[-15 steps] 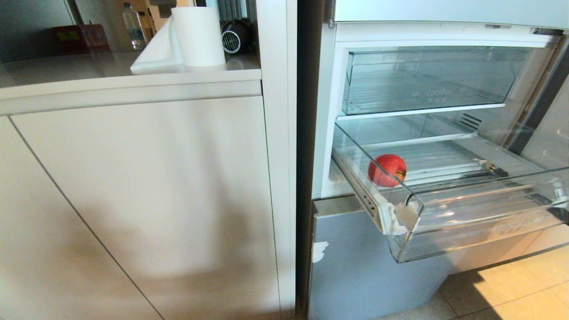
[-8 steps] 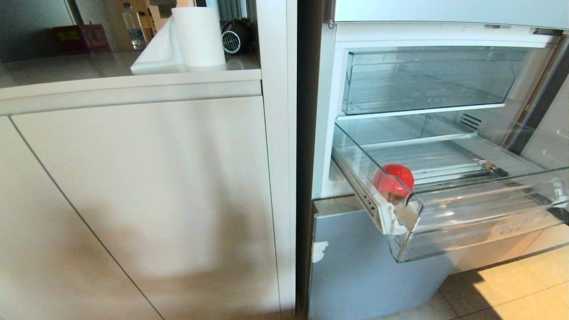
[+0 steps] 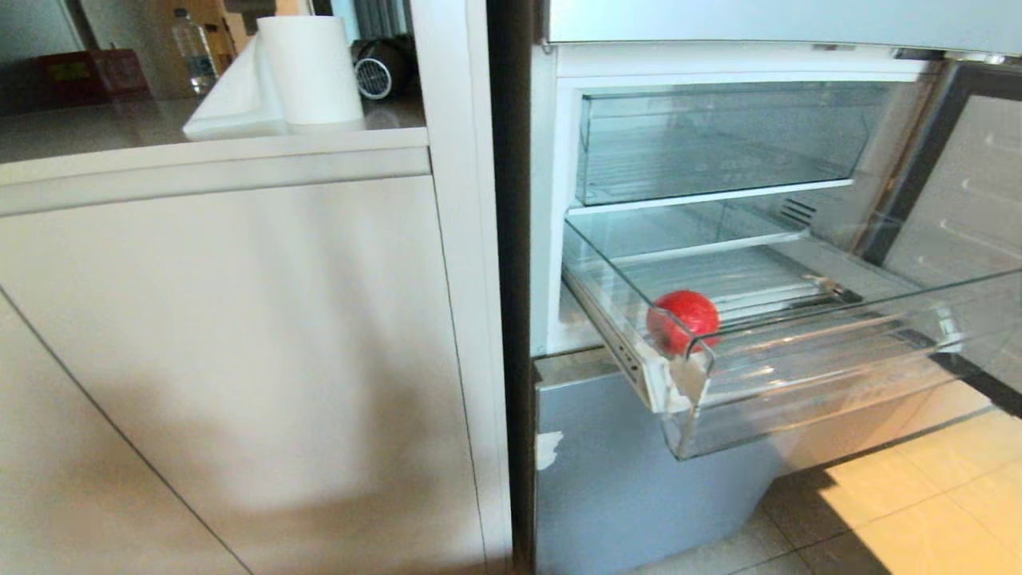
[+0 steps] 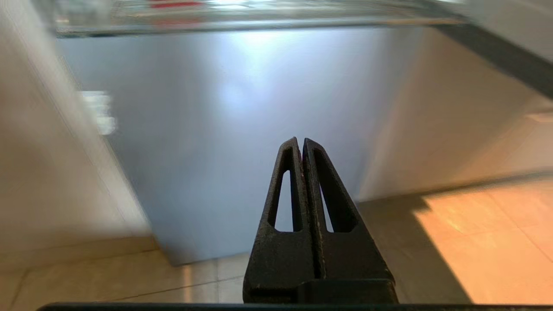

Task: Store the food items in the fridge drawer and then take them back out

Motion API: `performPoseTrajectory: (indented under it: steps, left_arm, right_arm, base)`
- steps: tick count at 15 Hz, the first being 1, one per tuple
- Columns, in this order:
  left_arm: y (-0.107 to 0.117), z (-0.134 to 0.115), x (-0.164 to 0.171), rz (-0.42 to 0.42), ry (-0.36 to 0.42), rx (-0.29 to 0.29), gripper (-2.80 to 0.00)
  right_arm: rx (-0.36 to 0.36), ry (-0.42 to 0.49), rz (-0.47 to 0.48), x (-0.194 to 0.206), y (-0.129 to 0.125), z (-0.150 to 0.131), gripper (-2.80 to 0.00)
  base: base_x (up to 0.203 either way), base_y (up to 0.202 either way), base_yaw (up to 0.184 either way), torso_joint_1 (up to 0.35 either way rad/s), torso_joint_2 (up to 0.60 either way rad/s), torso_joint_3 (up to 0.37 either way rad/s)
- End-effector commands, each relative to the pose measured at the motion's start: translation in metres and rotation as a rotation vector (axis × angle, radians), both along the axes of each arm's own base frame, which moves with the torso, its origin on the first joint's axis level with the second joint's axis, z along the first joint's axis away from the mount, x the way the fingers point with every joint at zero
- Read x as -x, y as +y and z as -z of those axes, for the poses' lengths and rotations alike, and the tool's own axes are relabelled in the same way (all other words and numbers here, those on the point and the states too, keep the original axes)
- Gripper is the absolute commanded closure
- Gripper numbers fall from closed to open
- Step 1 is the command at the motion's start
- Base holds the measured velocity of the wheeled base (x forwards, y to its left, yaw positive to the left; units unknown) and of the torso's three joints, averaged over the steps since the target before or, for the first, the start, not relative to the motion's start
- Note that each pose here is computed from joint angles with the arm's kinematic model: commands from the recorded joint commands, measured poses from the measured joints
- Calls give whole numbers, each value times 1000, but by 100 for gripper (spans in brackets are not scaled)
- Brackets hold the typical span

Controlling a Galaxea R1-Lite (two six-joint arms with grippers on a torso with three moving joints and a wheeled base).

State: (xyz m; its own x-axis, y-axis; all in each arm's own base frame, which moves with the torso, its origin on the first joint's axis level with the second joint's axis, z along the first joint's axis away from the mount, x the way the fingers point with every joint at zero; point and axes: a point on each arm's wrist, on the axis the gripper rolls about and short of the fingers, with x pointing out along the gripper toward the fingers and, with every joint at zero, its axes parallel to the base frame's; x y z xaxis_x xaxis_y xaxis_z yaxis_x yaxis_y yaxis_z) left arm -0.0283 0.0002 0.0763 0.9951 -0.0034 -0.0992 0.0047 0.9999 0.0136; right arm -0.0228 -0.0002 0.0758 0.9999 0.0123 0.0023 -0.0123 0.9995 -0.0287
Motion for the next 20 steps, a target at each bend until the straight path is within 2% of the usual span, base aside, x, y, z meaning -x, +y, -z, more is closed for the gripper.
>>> performPoseTrajectory:
  steps: [1, 12, 15, 17, 20]
  left_arm:
    - [0, 0, 0, 0, 0, 0, 0]
    - [0, 0, 0, 0, 0, 0, 0]
    - [0, 0, 0, 0, 0, 0, 0]
    - [0, 0, 0, 0, 0, 0, 0]
    - [0, 0, 0, 0, -1, 0, 0]
  right_arm:
    - [0, 2, -1, 0, 0, 0, 0]
    - [-20, 1, 2, 0, 0, 0, 0]
    - [18, 7, 9, -1, 0, -6, 0]
    - [-25, 21, 88, -6, -1, -36, 0]
    - [-151, 98, 323, -35, -5, -83, 0]
  base:
    - [-5, 7, -171, 3, -11, 2]
    - [-1, 8, -171, 3, 3, 4]
    - [0, 3, -64, -1, 3, 2]
    - [0, 0, 0, 0, 0, 0]
    - [0, 0, 0, 0, 0, 0]
